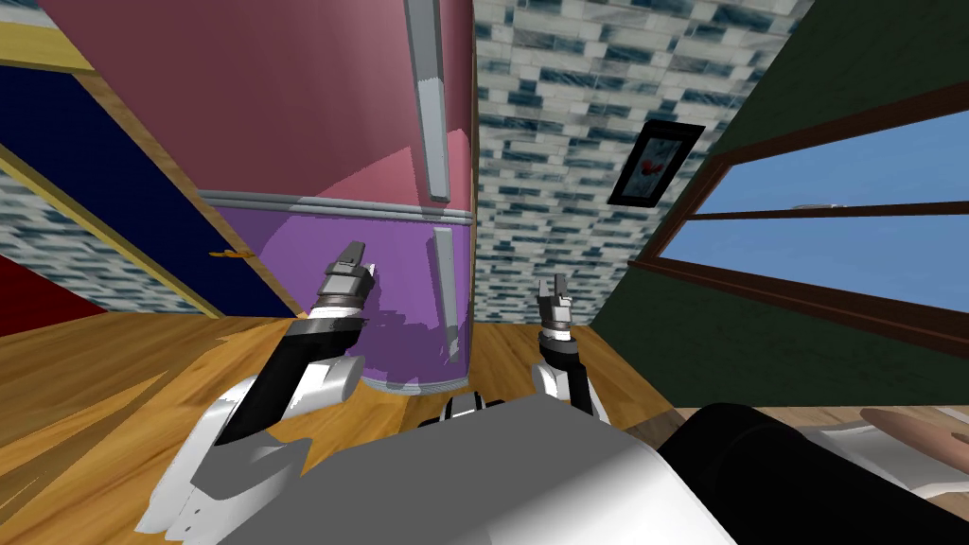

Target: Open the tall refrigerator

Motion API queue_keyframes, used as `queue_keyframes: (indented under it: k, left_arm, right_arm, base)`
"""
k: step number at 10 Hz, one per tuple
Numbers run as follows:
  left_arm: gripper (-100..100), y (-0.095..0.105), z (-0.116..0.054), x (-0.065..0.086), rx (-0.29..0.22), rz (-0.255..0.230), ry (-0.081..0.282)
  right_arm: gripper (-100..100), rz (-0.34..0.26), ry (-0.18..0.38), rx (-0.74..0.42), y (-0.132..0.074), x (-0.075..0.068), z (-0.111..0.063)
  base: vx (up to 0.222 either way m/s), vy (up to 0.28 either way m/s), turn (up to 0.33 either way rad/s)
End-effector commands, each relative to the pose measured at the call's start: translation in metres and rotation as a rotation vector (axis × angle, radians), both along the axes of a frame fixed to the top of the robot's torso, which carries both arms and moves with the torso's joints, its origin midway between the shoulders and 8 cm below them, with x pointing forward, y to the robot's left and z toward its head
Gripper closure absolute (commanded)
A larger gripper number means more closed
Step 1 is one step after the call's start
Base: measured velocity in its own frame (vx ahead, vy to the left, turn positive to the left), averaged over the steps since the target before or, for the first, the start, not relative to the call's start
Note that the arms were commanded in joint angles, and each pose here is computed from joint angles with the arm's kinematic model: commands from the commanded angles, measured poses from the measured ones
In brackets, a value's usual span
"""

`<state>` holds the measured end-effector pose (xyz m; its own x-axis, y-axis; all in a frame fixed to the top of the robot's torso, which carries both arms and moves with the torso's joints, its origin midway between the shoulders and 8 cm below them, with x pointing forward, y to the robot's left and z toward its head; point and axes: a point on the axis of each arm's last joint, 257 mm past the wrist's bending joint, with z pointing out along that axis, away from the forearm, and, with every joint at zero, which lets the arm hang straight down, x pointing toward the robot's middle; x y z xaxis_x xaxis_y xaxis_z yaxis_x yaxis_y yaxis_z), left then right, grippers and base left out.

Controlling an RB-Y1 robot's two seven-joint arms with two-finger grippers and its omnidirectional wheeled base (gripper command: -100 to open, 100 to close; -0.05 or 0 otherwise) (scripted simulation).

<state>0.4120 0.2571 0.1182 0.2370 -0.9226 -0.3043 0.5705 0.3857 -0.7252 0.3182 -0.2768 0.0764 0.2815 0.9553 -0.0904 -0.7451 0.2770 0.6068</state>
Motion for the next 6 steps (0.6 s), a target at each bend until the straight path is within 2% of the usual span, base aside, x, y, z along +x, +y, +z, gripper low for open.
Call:
queue_keyframes:
  k: [1, 2, 4, 5, 6]
  left_arm:
    - [-100, -0.003, 0.016, 0.006, -0.005, 0.005, -0.003]
    - [-100, -0.003, 0.015, 0.007, -0.006, 0.007, 0.004]
    - [-100, -0.006, 0.03, 0.012, -0.012, 0.011, -0.002]
    - [-100, -0.005, 0.028, 0.013, -0.014, 0.014, 0.007]
    - [-100, -0.006, 0.035, 0.016, -0.018, 0.017, 0.01]
  right_arm:
    - [0, 0.0, 0.0, 0.0, 0.0, 0.0, 0.0]
    - [0, 0.0, 0.0, 0.0, 0.0, 0.0, 0.0]
    - [0, 0.0, 0.0, 0.0, 0.0, 0.0, 0.0]
    - [0, 0.0, 0.0, 0.0, 0.0, 0.0, 0.0]
    - [0, 0.0, 0.0, 0.0, 0.0, 0.0, 0.0]
  base:
    - [-0.008, -0.064, -0.067]
    - [-0.003, -0.047, -0.025]
    - [-0.014, -0.061, -0.063]
    - [-0.009, -0.055, -0.022]
    - [0.005, -0.045, -0.04]
